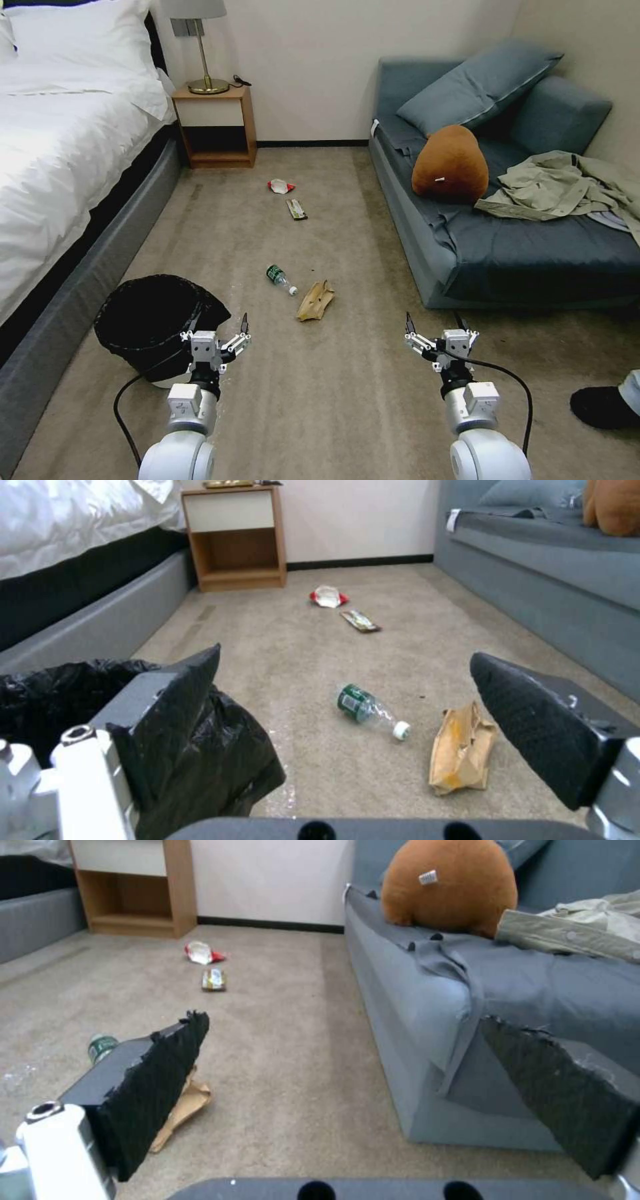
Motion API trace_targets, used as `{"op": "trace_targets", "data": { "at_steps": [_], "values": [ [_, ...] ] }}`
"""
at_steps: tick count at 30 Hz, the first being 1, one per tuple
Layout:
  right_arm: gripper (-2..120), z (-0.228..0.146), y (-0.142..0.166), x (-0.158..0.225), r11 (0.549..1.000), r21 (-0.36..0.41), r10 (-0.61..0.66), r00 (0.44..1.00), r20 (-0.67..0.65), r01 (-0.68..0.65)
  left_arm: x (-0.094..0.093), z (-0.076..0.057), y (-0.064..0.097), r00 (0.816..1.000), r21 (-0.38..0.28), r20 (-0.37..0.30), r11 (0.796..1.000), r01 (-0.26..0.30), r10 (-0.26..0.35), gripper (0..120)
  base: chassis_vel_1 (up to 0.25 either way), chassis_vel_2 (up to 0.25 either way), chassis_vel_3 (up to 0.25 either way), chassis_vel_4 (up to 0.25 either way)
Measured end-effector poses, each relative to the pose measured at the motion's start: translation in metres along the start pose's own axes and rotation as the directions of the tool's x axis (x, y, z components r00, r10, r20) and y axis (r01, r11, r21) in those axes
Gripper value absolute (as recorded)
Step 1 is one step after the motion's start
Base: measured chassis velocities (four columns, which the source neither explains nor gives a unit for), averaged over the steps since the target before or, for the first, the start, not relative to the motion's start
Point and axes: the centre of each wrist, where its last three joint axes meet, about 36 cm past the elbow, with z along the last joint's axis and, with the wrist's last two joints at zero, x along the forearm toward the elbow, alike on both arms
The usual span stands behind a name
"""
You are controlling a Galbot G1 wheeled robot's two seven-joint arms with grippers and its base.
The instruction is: Pick up the trash bin, then pick up the garbage on the floor and place it into the trash bin.
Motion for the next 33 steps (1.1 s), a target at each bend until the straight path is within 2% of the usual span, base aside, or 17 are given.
{"op": "trace_targets", "data": {
  "at_steps": [33],
  "values": [
    [100,0.0,0.0,0.0,1.0,0.0,0.0,1.0,0.0,0.0,0.0,0.0,0.0,1.0,0.0,0.0,1.0,0.0,0.0,100,0.0,0.0,0.0,0.0]
  ]
}}
